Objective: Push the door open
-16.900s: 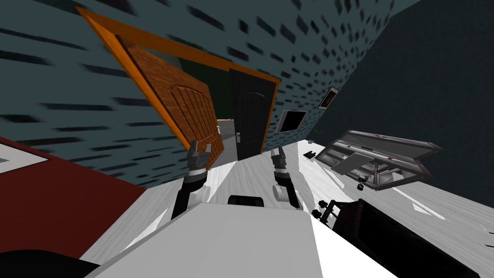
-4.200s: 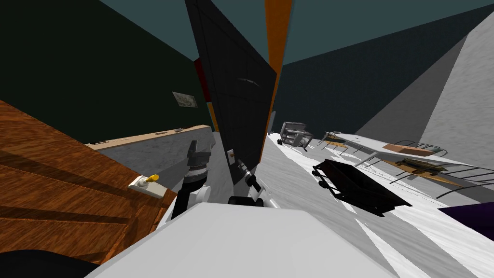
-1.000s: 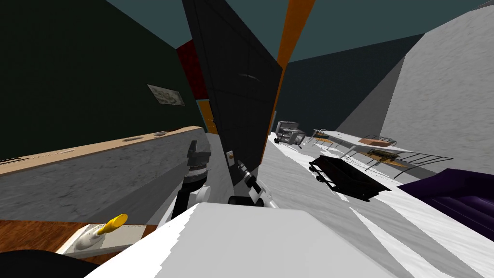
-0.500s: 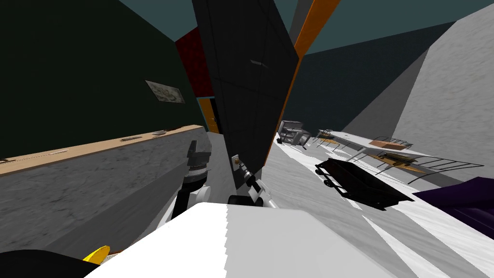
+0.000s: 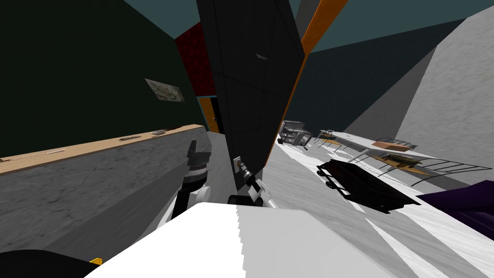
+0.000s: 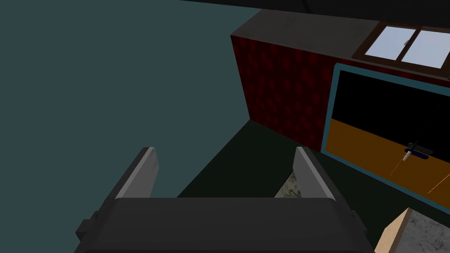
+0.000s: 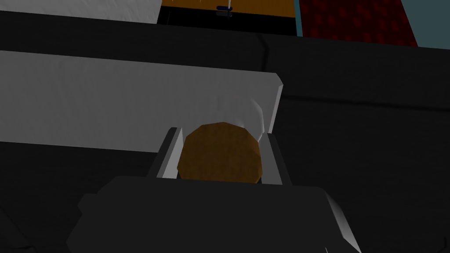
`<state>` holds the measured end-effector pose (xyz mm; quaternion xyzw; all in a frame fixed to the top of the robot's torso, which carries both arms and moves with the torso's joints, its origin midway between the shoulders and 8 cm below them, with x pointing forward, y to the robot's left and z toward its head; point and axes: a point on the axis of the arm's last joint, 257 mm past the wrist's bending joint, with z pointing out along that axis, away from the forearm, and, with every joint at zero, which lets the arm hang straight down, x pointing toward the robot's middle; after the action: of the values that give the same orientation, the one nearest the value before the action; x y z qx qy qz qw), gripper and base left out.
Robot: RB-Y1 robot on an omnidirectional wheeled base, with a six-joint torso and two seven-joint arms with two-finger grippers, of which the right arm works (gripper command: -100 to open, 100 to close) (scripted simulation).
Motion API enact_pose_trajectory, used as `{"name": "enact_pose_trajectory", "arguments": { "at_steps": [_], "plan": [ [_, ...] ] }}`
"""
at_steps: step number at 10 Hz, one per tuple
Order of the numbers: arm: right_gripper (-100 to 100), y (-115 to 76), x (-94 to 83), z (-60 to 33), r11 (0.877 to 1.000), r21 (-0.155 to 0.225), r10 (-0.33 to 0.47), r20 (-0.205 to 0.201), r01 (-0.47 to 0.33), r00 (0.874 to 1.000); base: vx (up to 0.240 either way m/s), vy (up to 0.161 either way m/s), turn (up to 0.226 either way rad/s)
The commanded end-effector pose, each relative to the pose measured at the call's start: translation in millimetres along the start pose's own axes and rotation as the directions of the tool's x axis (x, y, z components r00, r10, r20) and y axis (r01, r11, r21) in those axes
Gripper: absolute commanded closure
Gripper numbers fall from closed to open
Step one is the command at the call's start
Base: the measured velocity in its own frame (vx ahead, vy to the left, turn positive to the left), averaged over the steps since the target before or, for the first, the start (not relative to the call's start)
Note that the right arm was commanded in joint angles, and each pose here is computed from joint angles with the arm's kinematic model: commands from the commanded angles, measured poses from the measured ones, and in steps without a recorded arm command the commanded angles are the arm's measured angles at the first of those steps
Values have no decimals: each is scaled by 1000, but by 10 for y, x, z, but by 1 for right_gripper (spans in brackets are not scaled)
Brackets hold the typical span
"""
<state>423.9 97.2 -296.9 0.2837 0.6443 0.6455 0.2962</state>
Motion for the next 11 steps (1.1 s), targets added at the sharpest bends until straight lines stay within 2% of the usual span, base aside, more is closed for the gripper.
{"name": "enact_pose_trajectory", "arguments": {
  "at_steps": [1,3,5,8,11],
  "plan": [
    [100,-11,-6,-8,1000,2,1,1,-1,1000,-14,-14,-4],
    [100,-11,-6,-8,1000,2,1,1,-1,1000,-5,-3,-3],
    [100,-117,99,-92,1000,25,-13,-9,13,1000,115,66,-218],
    [100,-171,298,-157,999,37,-20,-23,21,1000,175,149,-269],
    [100,-159,517,-178,999,36,-16,-36,17,999,131,191,-223]
  ]
}}
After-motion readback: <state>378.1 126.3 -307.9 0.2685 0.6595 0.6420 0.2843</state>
